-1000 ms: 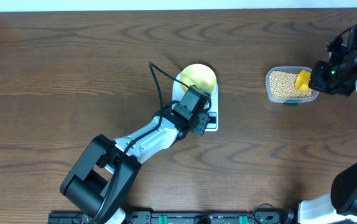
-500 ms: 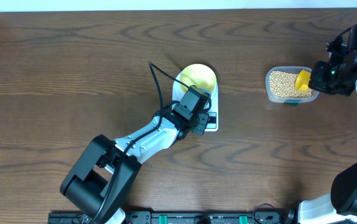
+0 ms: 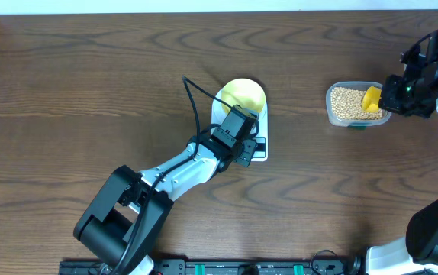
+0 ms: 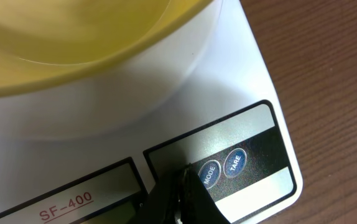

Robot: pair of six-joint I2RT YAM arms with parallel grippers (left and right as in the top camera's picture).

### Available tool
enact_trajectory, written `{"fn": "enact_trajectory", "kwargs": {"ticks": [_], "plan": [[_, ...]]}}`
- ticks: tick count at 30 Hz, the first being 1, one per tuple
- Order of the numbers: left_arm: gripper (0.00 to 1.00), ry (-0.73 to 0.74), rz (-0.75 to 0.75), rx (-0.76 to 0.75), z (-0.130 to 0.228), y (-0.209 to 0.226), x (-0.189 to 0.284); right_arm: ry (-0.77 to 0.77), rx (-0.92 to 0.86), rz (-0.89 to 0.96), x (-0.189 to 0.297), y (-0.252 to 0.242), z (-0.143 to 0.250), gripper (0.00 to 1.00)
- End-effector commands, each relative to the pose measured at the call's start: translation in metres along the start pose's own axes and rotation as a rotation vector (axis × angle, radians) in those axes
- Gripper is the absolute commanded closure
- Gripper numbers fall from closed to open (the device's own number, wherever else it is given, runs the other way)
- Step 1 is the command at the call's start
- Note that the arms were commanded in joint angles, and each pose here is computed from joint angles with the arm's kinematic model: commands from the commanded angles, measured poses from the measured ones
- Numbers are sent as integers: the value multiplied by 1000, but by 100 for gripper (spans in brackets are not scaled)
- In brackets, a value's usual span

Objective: Scoop item into bowl and weigh 50g on scale
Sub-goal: 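Press and hold the TARE button with the left gripper tip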

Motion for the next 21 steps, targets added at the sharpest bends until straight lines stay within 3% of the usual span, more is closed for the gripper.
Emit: {"fn": "enact_trajectory", "kwargs": {"ticks": [1, 21], "plan": [[93, 93, -33, -2, 28, 6, -17, -3, 14, -7, 2, 0, 0, 99], [93, 163, -84, -5, 42, 13, -20, -5, 15, -7, 2, 1, -1, 99]]}}
Point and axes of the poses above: each gripper's point midway between its finger pads, its own x axis back along the fingers, its own y axis along the line the jaws close on, z = x × y, the point moved 5 cm from there along x, back along the fingers, and after that the axes turned 12 degrees about -x, right-handed, at the moved point
